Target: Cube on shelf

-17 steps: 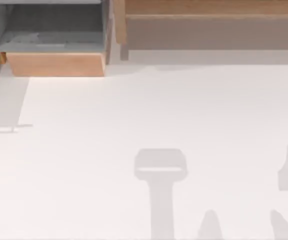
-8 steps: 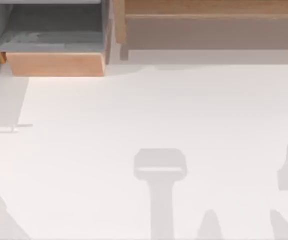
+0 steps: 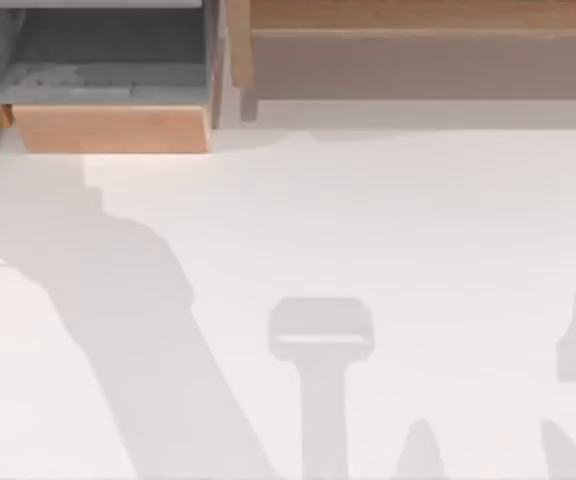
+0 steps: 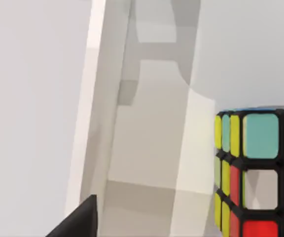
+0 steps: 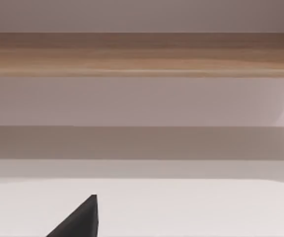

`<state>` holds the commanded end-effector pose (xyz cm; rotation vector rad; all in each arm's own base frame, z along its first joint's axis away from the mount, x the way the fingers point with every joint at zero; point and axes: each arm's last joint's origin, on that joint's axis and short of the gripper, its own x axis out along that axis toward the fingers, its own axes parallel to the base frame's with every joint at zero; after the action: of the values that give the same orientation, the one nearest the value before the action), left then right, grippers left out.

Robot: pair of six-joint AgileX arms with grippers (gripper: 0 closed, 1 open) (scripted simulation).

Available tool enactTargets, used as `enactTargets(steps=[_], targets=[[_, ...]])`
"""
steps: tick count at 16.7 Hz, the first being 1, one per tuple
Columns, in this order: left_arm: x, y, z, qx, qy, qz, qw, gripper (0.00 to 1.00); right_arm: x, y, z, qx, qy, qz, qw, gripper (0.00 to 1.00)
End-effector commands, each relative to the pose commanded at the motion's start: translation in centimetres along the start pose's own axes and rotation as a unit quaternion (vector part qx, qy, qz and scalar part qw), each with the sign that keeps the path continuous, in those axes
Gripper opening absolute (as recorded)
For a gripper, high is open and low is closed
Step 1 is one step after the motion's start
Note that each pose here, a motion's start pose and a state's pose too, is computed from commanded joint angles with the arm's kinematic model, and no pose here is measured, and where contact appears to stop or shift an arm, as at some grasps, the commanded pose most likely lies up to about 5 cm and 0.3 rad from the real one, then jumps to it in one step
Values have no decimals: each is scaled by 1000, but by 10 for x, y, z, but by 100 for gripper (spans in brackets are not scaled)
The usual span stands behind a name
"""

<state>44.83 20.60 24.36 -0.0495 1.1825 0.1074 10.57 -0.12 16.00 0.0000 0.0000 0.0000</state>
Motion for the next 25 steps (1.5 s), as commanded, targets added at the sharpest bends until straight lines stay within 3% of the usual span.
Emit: enactTargets(steps=[3, 6, 12, 18, 22, 25], targets=[[11, -29, 2, -4, 66, -7, 998, 100, 0, 0, 0, 0, 0, 0, 1000, 100], [18, -39, 2, -3, 94, -8, 996, 100, 0, 0, 0, 0, 0, 0, 1000, 100], [19, -38, 1, -4, 94, -8, 996, 100, 0, 0, 0, 0, 0, 0, 1000, 100], [77, -39, -2, -3, 94, -8, 996, 100, 0, 0, 0, 0, 0, 0, 1000, 100], [79, -40, -2, -3, 94, -8, 996, 100, 0, 0, 0, 0, 0, 0, 1000, 100], [79, -40, -2, -3, 94, -8, 996, 77, 0, 0, 0, 0, 0, 0, 1000, 100]])
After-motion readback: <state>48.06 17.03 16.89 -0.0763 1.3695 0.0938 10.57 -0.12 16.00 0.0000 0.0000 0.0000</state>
